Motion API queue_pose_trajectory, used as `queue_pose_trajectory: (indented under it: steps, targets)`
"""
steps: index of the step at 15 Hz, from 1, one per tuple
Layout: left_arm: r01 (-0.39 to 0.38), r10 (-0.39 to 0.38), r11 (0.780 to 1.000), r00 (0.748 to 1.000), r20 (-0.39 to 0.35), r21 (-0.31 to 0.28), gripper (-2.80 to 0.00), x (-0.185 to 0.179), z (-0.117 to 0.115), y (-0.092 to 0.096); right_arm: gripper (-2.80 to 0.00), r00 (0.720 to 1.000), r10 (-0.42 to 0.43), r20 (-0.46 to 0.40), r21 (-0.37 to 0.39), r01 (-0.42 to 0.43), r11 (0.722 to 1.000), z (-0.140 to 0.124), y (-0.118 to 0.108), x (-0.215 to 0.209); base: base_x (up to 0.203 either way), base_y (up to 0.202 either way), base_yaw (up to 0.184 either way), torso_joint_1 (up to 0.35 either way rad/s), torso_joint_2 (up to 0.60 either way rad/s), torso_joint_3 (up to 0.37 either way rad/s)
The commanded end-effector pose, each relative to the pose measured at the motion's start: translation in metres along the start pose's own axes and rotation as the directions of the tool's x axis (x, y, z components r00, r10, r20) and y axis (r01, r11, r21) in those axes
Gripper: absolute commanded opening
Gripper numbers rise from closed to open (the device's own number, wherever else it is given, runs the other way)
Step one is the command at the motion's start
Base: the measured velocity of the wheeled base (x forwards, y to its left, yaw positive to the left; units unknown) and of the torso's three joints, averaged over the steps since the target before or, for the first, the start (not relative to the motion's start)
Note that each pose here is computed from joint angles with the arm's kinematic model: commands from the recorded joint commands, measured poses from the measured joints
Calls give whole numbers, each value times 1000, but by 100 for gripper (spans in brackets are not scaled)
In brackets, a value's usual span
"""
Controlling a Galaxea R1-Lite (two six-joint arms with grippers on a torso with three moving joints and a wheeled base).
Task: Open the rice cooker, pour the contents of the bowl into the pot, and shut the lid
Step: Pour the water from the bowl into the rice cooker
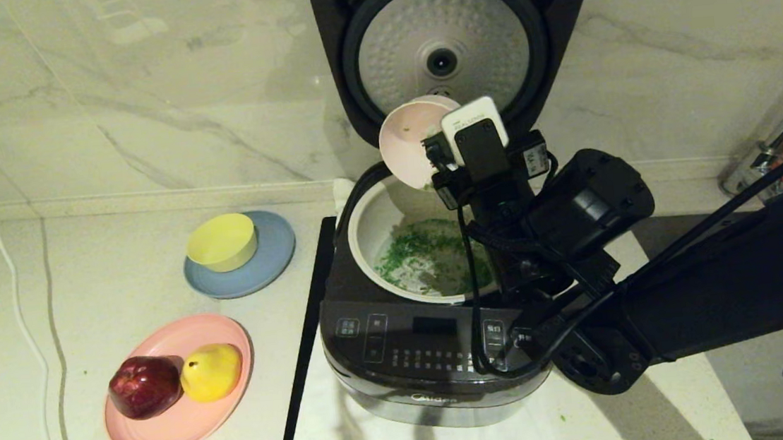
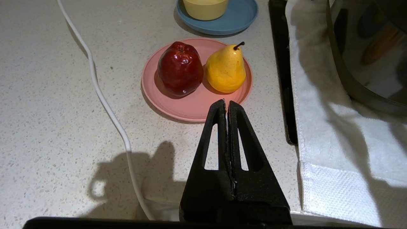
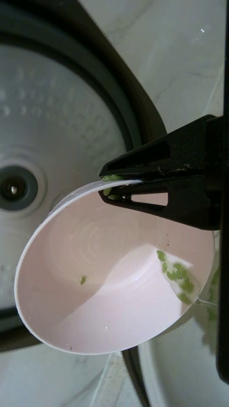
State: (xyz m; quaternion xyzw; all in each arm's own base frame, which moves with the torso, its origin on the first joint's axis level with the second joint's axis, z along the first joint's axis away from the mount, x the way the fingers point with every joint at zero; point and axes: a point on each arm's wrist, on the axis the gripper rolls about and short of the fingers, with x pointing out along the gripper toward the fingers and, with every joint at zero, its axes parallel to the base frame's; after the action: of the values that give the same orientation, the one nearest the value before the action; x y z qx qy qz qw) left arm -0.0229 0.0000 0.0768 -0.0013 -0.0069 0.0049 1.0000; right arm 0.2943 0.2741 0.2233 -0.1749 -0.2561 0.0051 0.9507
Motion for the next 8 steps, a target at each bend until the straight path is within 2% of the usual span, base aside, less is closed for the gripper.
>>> queue_pose_trajectory:
  steps: [1,3,6,8]
  targets:
    - [0,0,1000,1000,-9,0,-280,1,-2,0,-280,1000,9,9,-51,-8,999,-2,2,0,0,0,0,0,0,0]
    - [0,0,1000,1000,-9,0,-280,1,-2,0,-280,1000,7,11,-118,-5,993,-3,0,1,0,0,0,0,0,0]
    - [-1,1,1000,1000,-11,1,-280,1,-3,0,-280,1000,9,13,-194,-7,981,-19,-7,10,0,0,0,0,0,0]
    - [-1,1,1000,1000,-11,1,-280,1,-3,0,-280,1000,11,17,-204,-7,979,-18,-8,10,0,0,0,0,0,0]
